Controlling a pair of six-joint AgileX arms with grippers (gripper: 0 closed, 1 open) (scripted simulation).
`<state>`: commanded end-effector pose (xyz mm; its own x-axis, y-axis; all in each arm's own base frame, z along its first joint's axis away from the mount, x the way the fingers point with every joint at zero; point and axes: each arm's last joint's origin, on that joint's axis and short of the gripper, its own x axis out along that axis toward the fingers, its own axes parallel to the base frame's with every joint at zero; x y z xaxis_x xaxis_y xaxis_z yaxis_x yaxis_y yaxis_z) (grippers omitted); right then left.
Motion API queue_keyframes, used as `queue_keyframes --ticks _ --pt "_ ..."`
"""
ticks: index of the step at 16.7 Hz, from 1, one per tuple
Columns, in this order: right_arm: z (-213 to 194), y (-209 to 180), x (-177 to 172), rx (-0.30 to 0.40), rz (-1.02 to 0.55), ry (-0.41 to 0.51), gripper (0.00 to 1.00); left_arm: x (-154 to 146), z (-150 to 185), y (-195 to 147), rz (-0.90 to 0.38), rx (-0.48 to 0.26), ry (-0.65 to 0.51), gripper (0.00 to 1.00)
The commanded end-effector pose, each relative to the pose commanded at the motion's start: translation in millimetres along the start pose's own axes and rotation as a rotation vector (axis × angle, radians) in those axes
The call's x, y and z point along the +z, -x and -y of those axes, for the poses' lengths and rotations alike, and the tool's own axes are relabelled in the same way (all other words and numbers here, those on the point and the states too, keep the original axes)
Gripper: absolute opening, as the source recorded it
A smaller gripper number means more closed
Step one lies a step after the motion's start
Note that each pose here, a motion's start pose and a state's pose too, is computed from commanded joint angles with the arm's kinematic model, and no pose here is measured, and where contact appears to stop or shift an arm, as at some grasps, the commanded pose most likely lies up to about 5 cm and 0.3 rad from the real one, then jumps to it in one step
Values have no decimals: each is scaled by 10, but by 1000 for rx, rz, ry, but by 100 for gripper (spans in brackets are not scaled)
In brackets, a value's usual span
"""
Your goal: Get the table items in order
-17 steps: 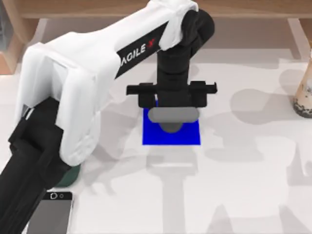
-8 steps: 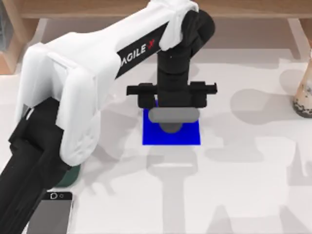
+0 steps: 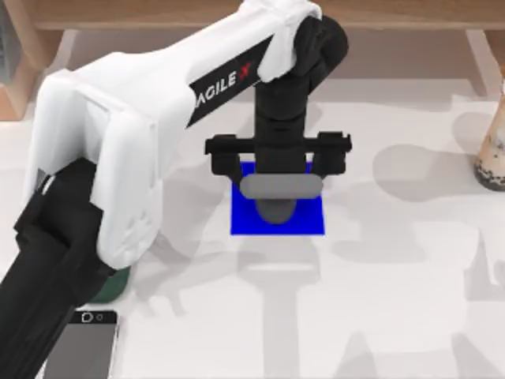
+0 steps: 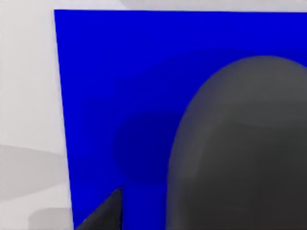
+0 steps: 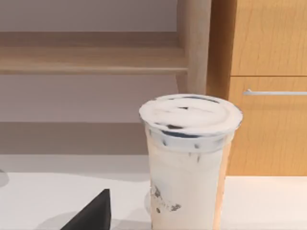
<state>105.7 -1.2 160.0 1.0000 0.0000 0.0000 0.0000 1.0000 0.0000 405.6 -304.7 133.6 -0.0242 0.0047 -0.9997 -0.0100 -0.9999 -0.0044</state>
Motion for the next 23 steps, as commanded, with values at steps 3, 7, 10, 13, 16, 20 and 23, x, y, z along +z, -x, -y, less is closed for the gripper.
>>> queue_keyframes --ticks 3,7,10,13,16,20,23 --pt "0 0 0 0 0 0 100 0 0 0 0 0 0 100" --pt "0 0 0 0 0 0 100 5 6 24 -3 1 9 100" --pt "0 0 0 0 0 0 100 102 3 181 -19 2 83 100" --pt "0 0 0 0 0 0 100 303 21 413 -34 -1 243 100" --pt "0 0 0 0 0 0 100 579 94 671 -48 -2 479 100" --pt "0 0 0 0 0 0 100 1002 334 991 -65 16 897 100" --pt "0 0 0 0 0 0 100 1314 620 1154 -69 50 1271 100"
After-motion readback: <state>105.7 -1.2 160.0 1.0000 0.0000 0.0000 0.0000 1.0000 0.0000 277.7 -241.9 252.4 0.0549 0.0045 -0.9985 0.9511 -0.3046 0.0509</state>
